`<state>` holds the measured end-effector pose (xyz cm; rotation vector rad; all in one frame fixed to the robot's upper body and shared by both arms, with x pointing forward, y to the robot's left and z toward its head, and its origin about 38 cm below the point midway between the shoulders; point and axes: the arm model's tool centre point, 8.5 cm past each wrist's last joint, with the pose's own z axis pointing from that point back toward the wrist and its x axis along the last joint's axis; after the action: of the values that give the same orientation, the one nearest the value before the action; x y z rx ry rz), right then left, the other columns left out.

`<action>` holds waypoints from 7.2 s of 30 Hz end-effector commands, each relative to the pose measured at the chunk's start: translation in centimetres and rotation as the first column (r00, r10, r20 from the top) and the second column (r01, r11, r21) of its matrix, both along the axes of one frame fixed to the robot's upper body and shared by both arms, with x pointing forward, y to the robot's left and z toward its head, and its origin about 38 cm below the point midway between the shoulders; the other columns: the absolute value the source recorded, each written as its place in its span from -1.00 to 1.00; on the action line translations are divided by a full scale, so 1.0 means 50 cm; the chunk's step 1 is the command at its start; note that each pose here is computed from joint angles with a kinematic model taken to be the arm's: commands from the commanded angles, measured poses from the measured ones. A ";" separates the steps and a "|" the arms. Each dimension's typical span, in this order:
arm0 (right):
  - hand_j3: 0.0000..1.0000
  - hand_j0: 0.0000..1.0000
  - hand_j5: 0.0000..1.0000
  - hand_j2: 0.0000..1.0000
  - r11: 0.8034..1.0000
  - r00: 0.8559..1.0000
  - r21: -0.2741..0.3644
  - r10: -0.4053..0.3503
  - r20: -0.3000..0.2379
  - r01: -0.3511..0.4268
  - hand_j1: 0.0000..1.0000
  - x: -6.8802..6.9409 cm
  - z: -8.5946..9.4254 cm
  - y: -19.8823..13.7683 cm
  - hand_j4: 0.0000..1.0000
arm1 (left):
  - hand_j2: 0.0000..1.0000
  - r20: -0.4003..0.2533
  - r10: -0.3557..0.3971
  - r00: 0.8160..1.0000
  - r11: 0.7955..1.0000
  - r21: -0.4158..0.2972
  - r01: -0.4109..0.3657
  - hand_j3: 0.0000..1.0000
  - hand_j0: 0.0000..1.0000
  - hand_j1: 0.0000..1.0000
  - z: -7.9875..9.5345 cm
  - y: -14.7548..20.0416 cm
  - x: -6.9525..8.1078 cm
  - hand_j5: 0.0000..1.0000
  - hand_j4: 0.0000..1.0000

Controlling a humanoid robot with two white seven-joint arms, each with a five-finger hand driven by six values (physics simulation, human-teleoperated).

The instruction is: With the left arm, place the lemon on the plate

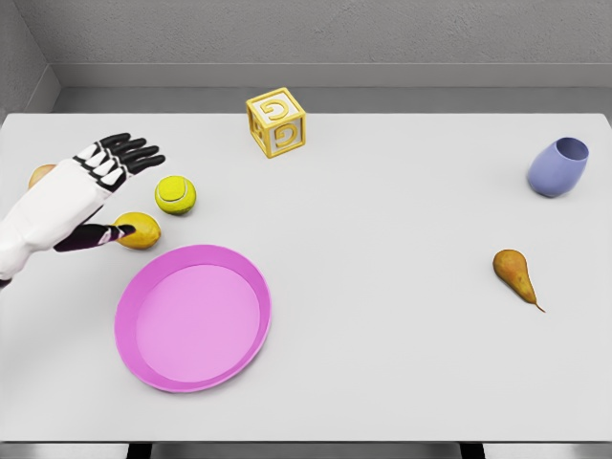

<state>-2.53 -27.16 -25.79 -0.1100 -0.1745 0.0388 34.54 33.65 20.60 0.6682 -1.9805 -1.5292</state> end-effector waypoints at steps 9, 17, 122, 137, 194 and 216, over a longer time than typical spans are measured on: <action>1.00 1.00 1.00 1.00 1.000 1.000 0.000 0.001 -0.002 -0.001 1.00 -0.002 0.000 0.000 1.00 | 1.00 0.007 0.013 1.000 0.993 0.118 -0.013 1.00 1.00 1.00 0.033 0.043 0.003 1.00 1.00; 1.00 1.00 1.00 1.00 1.000 1.000 0.000 0.001 -0.002 -0.001 1.00 -0.002 0.000 0.000 1.00 | 1.00 -0.007 0.010 1.000 0.964 0.267 -0.008 1.00 1.00 1.00 0.082 0.088 -0.004 1.00 1.00; 1.00 1.00 1.00 1.00 1.000 1.000 0.000 0.001 -0.002 -0.001 1.00 -0.002 0.000 0.000 1.00 | 0.72 -0.597 0.388 0.702 0.890 0.440 -0.118 0.72 0.72 0.72 -0.001 -0.029 0.137 0.72 0.72; 1.00 1.00 1.00 1.00 1.000 1.000 0.000 0.001 -0.002 -0.001 1.00 -0.002 0.000 0.000 1.00 | 0.72 -0.607 0.403 0.685 0.886 0.447 -0.125 0.72 0.72 0.72 -0.016 -0.018 0.136 0.72 0.72; 1.00 1.00 1.00 1.00 1.000 1.000 0.000 0.001 -0.002 -0.001 1.00 -0.002 0.000 0.000 1.00 | 0.60 -0.624 0.414 0.662 0.886 0.444 -0.136 0.60 0.60 0.60 -0.051 -0.022 0.153 0.60 0.60; 1.00 1.00 1.00 1.00 1.000 1.000 -0.001 0.001 -0.002 -0.001 1.00 -0.002 0.000 0.000 1.00 | 0.60 -0.627 0.414 0.660 0.886 0.444 -0.134 0.60 0.60 0.60 -0.067 -0.032 0.157 0.60 0.60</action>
<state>-2.64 -27.15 -25.78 -0.1096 -0.1726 0.0407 42.36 32.01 17.18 0.3909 -0.9632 -1.6331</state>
